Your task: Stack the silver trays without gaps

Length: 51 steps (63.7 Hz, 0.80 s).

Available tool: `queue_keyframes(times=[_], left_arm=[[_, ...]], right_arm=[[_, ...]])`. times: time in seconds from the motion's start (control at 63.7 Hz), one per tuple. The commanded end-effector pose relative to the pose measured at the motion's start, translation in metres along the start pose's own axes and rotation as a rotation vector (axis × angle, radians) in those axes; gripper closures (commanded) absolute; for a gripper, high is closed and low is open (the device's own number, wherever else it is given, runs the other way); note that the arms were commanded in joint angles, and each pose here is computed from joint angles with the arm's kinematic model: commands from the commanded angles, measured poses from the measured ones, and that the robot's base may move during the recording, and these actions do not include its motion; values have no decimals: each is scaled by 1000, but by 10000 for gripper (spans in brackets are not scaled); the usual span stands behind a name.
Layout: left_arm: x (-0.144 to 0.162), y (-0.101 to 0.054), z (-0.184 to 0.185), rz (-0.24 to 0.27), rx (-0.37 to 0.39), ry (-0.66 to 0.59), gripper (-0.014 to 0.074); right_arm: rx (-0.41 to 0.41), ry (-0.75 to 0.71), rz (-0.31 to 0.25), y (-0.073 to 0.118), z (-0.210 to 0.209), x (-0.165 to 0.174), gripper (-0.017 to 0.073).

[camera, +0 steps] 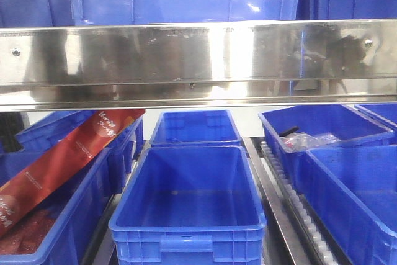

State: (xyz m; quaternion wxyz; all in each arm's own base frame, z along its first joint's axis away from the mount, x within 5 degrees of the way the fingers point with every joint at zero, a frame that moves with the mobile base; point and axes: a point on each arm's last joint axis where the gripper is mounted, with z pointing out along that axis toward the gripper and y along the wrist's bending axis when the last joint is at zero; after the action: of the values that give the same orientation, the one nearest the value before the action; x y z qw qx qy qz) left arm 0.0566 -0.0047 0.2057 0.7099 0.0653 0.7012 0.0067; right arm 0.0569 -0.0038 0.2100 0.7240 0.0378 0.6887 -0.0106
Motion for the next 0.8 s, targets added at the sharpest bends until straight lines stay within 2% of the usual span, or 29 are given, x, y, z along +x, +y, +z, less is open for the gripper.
queue_keyframes(times=[0.0,0.785], left_arm=[[-2,0,0,-2,-5,-23,601],[-2,0,0,-2,-5,-23,601]], right_arm=[[6,-32,-3,0,-1,-3,636],[7,-44,-3,0,-1,-4,636]])
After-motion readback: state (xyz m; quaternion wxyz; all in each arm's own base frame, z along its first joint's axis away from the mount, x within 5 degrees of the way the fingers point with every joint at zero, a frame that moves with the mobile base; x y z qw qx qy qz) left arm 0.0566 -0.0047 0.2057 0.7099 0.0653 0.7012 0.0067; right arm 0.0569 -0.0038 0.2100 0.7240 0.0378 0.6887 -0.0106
